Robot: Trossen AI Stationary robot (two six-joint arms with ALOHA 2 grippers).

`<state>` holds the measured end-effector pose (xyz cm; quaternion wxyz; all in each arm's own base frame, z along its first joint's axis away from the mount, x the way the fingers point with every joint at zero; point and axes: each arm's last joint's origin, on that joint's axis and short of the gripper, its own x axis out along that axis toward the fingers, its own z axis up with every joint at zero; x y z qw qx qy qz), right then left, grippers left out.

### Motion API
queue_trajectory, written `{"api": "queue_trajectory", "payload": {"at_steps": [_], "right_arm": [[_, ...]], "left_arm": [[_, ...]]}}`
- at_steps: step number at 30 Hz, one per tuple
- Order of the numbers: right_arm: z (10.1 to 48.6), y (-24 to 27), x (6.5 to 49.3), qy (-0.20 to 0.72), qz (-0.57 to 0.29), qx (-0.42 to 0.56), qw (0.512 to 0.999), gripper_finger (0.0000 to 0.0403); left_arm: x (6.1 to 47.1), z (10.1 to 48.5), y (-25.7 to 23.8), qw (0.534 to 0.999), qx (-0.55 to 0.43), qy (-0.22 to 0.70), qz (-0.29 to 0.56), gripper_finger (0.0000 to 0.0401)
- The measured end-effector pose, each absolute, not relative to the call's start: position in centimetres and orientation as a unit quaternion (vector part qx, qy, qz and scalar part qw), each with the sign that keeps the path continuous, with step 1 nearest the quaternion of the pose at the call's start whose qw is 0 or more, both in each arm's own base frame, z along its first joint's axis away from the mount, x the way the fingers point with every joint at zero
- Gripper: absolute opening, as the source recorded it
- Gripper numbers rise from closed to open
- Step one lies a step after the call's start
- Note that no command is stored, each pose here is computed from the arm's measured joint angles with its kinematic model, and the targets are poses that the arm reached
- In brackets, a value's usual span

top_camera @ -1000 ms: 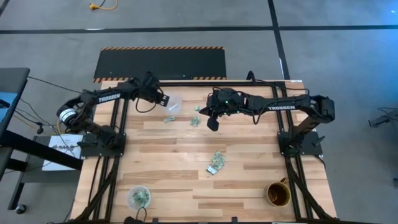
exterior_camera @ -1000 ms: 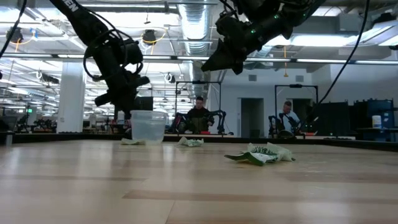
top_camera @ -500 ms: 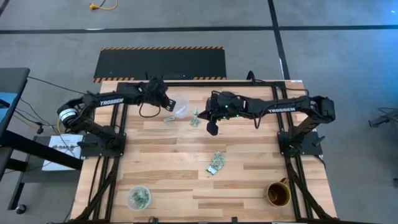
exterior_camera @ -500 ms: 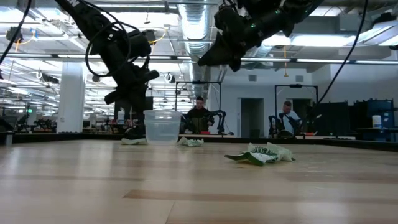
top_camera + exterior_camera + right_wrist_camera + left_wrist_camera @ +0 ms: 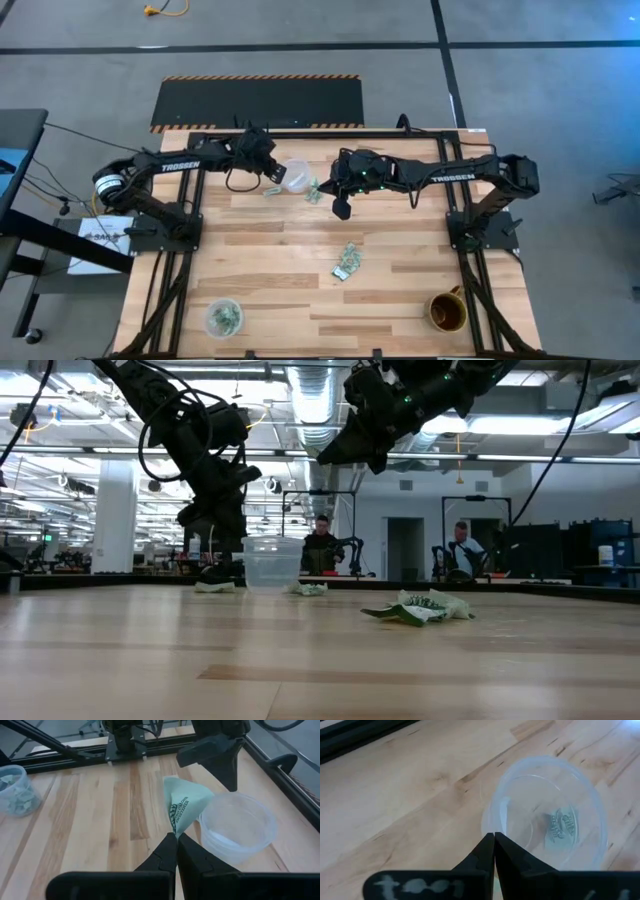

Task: Pick and place Stevia / Truvia into bins
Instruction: Put the stevia packet into the top transparent container

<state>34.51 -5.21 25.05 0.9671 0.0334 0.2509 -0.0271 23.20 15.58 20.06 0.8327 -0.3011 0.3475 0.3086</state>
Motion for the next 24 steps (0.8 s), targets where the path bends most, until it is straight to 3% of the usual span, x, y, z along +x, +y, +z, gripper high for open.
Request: {"api": "queue_trajectory", "payload": {"at_steps": [12, 19, 24], "right_arm": [[25.1, -5.3, 34.5, 0.251, -0.028, 0.034, 0.967, 0.0], [25.1, -6.3, 34.3, 0.249, -0.043, 0.038, 0.967, 0.0], [26.1, -7.8, 34.5, 0.223, -0.052, 0.055, 0.972, 0.0]], "left_arm": [[22.3, 21.8, 15.8, 0.854, -0.254, 0.32, 0.323, 0.0], [20.4, 26.4, 13.8, 0.929, -0.164, 0.266, 0.199, 0.0], [18.0, 28.9, 11.5, 0.954, -0.12, 0.243, 0.125, 0.0]]}}
